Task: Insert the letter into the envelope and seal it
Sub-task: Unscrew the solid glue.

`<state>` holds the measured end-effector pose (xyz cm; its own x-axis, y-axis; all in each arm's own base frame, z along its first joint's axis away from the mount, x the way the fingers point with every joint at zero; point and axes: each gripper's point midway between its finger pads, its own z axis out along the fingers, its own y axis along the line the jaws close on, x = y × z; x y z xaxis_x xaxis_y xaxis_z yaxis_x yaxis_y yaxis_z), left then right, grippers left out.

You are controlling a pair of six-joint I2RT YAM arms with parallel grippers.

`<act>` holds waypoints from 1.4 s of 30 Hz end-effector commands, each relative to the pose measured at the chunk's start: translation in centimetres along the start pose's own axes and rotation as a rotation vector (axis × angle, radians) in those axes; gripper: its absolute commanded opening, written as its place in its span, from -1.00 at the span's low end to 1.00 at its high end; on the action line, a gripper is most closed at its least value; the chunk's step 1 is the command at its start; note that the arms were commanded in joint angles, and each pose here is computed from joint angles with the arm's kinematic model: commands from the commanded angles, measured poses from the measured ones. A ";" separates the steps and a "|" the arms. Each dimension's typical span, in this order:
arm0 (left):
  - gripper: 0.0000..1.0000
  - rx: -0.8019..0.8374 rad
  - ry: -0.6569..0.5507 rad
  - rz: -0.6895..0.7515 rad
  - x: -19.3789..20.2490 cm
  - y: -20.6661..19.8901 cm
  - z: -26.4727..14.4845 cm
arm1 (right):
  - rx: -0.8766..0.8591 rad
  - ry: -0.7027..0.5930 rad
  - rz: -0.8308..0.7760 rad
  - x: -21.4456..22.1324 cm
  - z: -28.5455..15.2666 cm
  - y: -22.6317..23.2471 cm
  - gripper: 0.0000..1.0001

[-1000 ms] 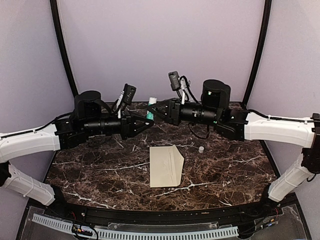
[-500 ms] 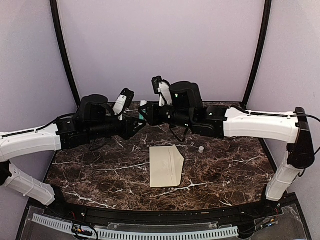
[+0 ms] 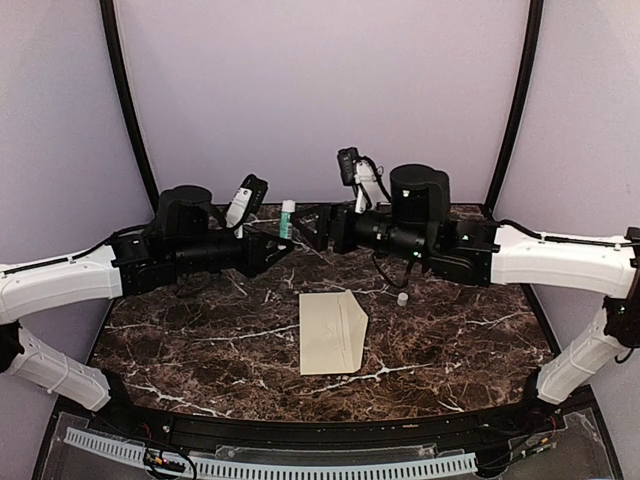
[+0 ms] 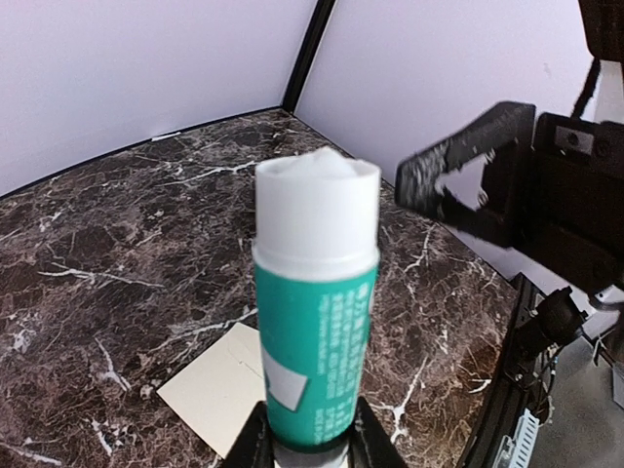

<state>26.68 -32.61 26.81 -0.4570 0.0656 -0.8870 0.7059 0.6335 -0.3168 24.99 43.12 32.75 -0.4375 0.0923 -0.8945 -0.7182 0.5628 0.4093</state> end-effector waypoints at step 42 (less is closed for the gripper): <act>-1.00 0.667 -0.042 0.112 -3.7 -11.4 -4.6 | -0.804 -0.016 -0.069 -2.2 -6.3 8.2 -1.00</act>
<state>16.85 -37.05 33.70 -0.4178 0.1206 -0.9005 0.9019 -0.0648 -0.4271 16.55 42.32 37.65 -0.3965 0.0425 -0.9171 -0.9010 -0.2094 0.3798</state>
